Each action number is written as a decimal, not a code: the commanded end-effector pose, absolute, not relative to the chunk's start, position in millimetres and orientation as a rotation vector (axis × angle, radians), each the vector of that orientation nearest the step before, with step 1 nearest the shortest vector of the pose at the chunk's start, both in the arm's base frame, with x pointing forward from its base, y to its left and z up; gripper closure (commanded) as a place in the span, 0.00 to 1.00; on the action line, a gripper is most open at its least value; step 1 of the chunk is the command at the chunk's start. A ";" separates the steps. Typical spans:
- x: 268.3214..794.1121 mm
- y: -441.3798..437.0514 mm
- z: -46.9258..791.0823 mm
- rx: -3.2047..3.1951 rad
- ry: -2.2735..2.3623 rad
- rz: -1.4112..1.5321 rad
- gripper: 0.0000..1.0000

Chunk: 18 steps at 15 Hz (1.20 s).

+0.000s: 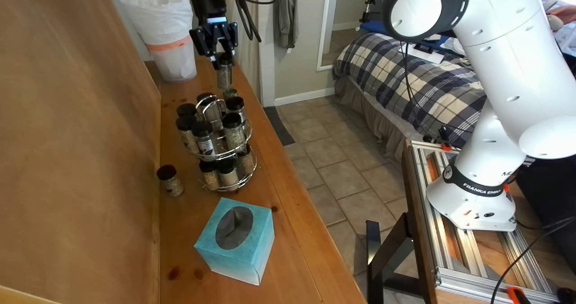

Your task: Pick up the container on the right and put it on the empty slot of the seasoning rack

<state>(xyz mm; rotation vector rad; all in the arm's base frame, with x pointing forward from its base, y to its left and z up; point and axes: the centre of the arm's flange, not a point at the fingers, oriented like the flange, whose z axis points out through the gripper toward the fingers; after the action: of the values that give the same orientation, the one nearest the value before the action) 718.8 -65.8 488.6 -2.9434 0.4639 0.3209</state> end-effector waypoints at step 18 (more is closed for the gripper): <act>709.6 -22.6 452.8 -2.864 0.328 0.565 0.74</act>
<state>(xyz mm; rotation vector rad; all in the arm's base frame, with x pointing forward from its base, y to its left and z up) 717.1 -27.8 444.5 -2.8769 0.3600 0.5414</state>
